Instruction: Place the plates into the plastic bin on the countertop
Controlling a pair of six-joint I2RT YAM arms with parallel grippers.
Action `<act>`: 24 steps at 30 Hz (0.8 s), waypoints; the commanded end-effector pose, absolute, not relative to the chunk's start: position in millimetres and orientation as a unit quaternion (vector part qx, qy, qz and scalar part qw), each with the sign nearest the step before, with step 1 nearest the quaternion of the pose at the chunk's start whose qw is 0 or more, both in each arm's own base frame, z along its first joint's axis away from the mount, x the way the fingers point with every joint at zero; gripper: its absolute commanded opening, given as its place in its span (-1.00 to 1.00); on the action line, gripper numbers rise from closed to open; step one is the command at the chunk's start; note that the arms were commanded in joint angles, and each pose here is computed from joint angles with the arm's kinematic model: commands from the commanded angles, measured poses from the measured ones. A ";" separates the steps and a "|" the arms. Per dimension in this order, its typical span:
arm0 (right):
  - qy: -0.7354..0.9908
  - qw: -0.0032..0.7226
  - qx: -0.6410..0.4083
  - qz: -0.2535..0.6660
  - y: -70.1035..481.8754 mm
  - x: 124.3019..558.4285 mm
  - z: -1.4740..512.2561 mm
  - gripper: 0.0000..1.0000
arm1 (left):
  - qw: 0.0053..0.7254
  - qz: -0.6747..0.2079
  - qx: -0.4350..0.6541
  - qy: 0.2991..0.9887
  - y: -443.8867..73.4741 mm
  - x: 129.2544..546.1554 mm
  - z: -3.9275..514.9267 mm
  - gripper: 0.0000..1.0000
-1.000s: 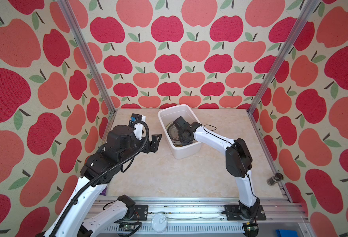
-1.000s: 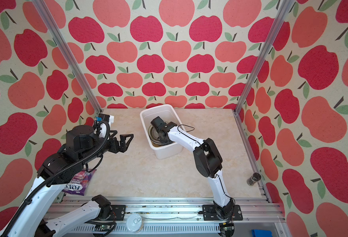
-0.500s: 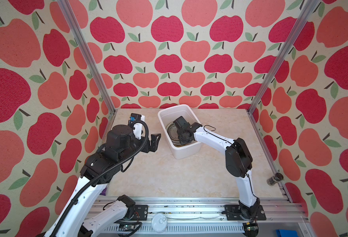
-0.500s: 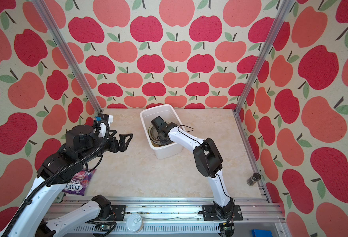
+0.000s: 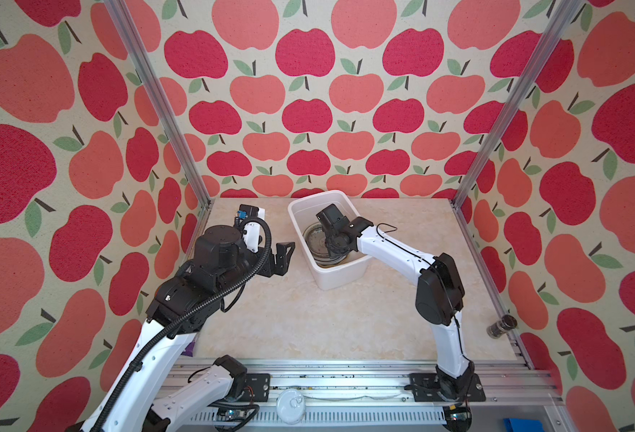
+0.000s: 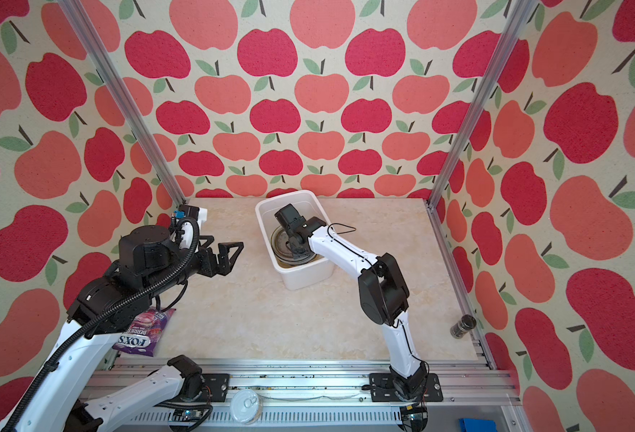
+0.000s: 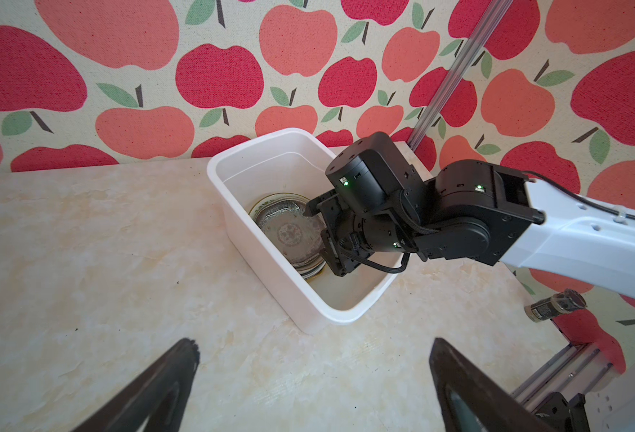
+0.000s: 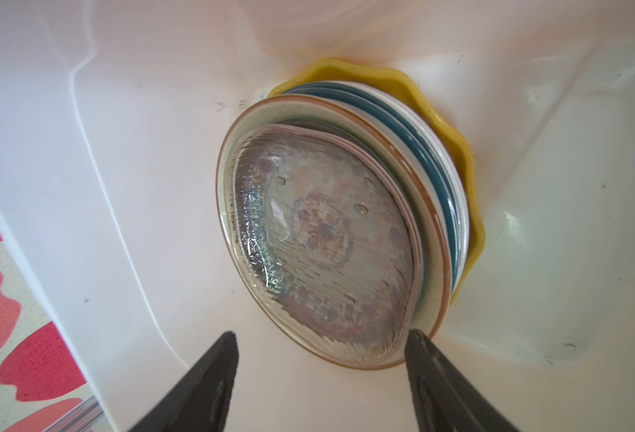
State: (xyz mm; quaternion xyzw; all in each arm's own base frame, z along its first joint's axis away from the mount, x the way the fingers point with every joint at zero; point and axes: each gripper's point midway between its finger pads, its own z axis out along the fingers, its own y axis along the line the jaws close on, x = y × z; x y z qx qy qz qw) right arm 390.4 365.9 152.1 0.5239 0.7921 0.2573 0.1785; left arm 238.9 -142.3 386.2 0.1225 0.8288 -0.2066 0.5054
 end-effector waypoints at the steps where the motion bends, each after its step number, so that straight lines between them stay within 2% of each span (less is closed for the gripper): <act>1: 0.788 0.178 0.530 0.257 359.5 376.5 169.9 0.48 | 0.517 -0.216 0.118 0.820 -142.1 238.5 400.6 0.98; 8: 0.798 0.197 0.494 0.284 355.9 370.1 193.1 0.48 | 0.529 -0.221 0.112 0.812 -142.6 241.8 415.0 0.98; 14: 0.849 0.316 0.283 0.315 342.8 384.7 291.7 0.46 | 0.508 -0.226 0.081 0.827 -141.1 253.5 412.5 0.98; 19: 0.863 0.430 0.080 0.253 301.7 373.1 368.9 0.46 | 0.480 -0.251 0.015 0.840 -128.0 277.9 398.7 0.98; 21: 0.862 0.463 0.024 0.207 272.9 365.4 382.3 0.45 | 0.477 -0.252 -0.014 0.842 -115.6 291.6 387.4 0.98; 24: 0.859 0.484 0.000 0.165 218.3 358.7 382.0 0.44 | 0.479 -0.225 -0.060 0.846 -86.8 310.1 363.5 0.98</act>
